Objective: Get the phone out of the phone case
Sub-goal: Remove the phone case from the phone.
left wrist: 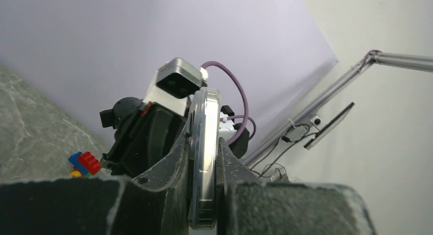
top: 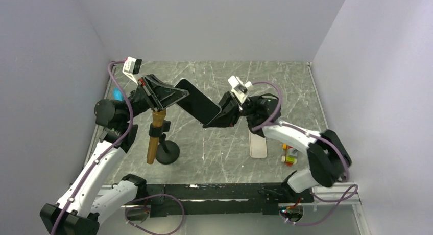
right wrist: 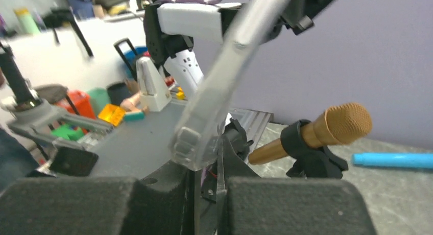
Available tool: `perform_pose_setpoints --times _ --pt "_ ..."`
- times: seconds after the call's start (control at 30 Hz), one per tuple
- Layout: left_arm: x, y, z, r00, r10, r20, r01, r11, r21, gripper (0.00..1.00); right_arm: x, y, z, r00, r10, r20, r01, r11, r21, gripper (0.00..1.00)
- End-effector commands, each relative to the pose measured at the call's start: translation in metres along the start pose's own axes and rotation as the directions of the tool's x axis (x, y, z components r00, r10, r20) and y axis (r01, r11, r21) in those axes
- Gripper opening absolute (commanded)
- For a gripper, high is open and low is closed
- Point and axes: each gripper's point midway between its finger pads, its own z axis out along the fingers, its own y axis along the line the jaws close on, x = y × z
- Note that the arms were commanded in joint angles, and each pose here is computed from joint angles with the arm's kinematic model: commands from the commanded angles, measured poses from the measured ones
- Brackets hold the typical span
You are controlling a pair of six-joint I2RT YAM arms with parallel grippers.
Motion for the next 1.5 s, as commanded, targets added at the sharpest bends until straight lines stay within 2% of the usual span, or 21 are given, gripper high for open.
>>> perform_pose_setpoints --times 0.0,0.2,0.33,0.4,0.43,0.53,0.6,0.67,0.73,0.8,0.87,0.93,1.07,1.2,1.33,1.4,1.47 --pt "0.048 -0.038 -0.012 0.956 -0.149 -0.254 0.175 0.981 0.081 0.00 -0.036 -0.054 -0.013 0.940 0.157 0.302 -0.192 0.977 0.093 0.00" --pt "0.052 -0.037 -0.015 0.955 -0.147 -0.257 0.170 0.983 0.069 0.00 -0.016 -0.099 -0.022 0.936 0.232 0.263 -0.295 0.927 0.232 0.00" --pt "0.050 -0.027 -0.014 0.966 -0.142 -0.215 0.153 0.988 0.037 0.00 -0.015 -0.097 -0.027 0.935 0.235 0.267 -0.310 0.906 0.287 0.00" --pt "0.046 -0.022 -0.011 0.974 -0.114 -0.198 0.120 0.992 0.022 0.00 -0.008 -0.101 -0.034 0.927 0.268 0.261 -0.352 0.863 0.362 0.00" --pt "0.043 -0.020 -0.009 0.980 -0.086 -0.181 0.090 0.996 0.017 0.00 0.004 -0.106 -0.040 0.913 0.320 0.254 -0.403 0.810 0.426 0.01" --pt "0.032 -0.003 -0.006 0.993 -0.023 -0.115 0.014 0.997 -0.080 0.00 0.017 -0.104 -0.059 0.909 0.327 0.258 -0.417 0.701 0.578 0.45" --pt "0.021 0.009 -0.006 0.995 0.064 -0.077 -0.076 0.985 -0.152 0.00 0.023 -0.096 -0.075 0.913 0.315 0.258 -0.404 0.626 0.667 0.67" --pt "0.012 0.016 -0.007 0.991 0.124 -0.044 -0.130 0.968 -0.216 0.00 0.032 -0.089 -0.093 0.911 0.330 0.248 -0.397 0.535 0.746 0.82" --pt "0.004 0.017 -0.009 0.985 0.173 -0.013 -0.171 0.955 -0.242 0.00 0.039 -0.078 -0.109 0.911 0.348 0.221 -0.370 0.453 0.811 0.88" --pt "0.000 0.015 -0.010 0.980 0.200 0.001 -0.194 0.951 -0.239 0.00 0.041 -0.063 -0.119 0.908 0.367 0.202 -0.353 0.410 0.841 0.89" --pt "0.000 0.015 -0.009 0.979 0.205 -0.004 -0.200 0.952 -0.231 0.00 0.033 -0.047 -0.119 0.905 0.375 0.200 -0.354 0.406 0.842 0.85" --pt "0.002 0.017 -0.008 0.981 0.194 -0.019 -0.193 0.955 -0.224 0.00 0.021 -0.033 -0.113 0.903 0.377 0.208 -0.371 0.434 0.821 0.74" --pt "0.010 0.024 -0.008 0.987 0.158 -0.032 -0.161 0.964 -0.210 0.00 0.000 -0.012 -0.092 0.899 0.386 0.209 -0.403 0.537 0.741 0.56" --pt "0.012 0.021 -0.009 0.986 0.160 -0.050 -0.167 0.965 -0.204 0.00 -0.014 -0.003 -0.083 0.899 0.374 0.226 -0.418 0.580 0.699 0.55" --pt "0.014 0.017 -0.009 0.985 0.157 -0.066 -0.167 0.968 -0.189 0.00 -0.027 0.008 -0.067 0.896 0.371 0.245 -0.441 0.666 0.602 0.52" --pt "0.015 0.017 -0.010 0.985 0.158 -0.072 -0.169 0.967 -0.192 0.00 -0.027 0.011 -0.061 0.890 0.384 0.246 -0.453 0.682 0.574 0.47" --pt "0.015 0.017 -0.010 0.983 0.165 -0.074 -0.177 0.964 -0.197 0.00 -0.029 0.013 -0.060 0.895 0.377 0.238 -0.443 0.684 0.579 0.46"
